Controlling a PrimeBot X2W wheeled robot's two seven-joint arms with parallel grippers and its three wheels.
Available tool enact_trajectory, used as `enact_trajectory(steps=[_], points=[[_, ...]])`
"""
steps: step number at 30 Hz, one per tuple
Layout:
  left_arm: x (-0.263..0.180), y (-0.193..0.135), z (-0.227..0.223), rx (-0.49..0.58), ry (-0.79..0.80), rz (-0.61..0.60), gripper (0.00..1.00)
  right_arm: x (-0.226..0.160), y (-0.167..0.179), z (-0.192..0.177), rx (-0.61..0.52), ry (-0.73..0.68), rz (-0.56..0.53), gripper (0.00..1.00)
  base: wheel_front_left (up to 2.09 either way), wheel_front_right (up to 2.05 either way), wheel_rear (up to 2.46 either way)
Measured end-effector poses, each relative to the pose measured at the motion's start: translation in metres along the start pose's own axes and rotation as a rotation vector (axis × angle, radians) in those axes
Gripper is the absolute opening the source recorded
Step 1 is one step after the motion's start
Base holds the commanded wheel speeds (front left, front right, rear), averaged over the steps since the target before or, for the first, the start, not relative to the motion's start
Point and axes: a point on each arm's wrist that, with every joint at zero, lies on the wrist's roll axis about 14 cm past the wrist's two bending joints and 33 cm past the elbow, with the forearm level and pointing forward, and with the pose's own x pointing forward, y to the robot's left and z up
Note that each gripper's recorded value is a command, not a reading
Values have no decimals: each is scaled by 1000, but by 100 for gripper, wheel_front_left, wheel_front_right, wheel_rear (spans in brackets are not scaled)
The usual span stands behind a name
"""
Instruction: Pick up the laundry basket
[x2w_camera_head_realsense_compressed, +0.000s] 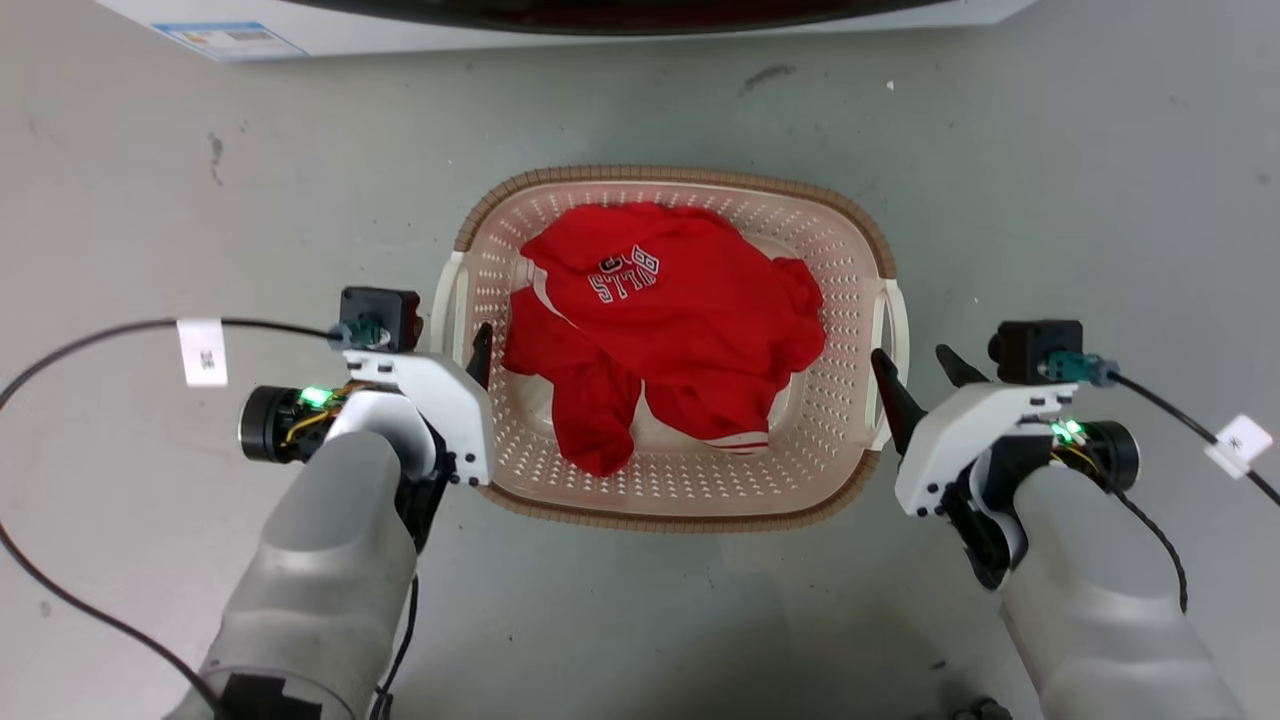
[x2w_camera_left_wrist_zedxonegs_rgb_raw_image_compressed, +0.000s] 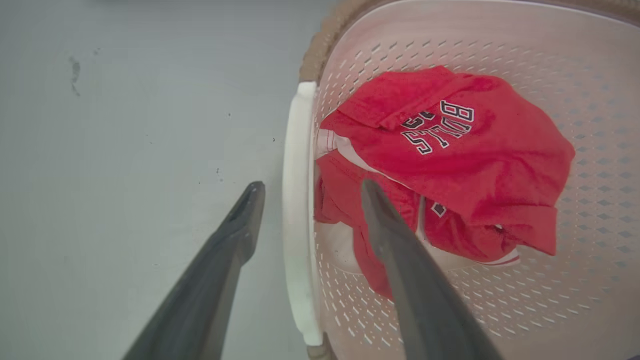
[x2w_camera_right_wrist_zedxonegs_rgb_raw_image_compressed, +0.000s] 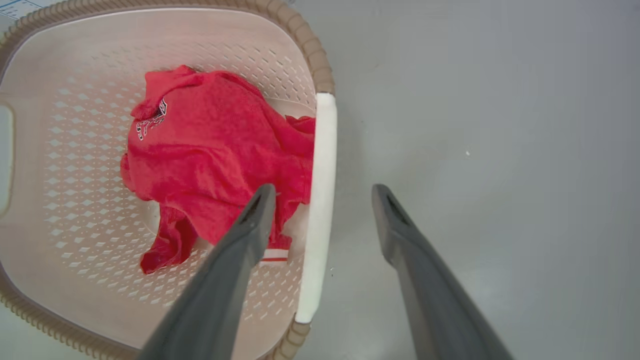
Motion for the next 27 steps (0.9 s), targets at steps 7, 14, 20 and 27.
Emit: enact_trajectory(steps=[7,14,20,27], points=[[14,10,-20,-4,155,6,100,16,7,-15,8,108,25,100,0,0,0],[25,10,-24,-1,233,-4,100,26,10,-24,20,174,36,49,0,0,0],[27,7,-28,-15,270,-10,0,27,15,-32,32,222,52,0,0,0,0],[23,0,-27,-28,278,-23,0,24,16,-31,29,224,54,0,0,0,0]])
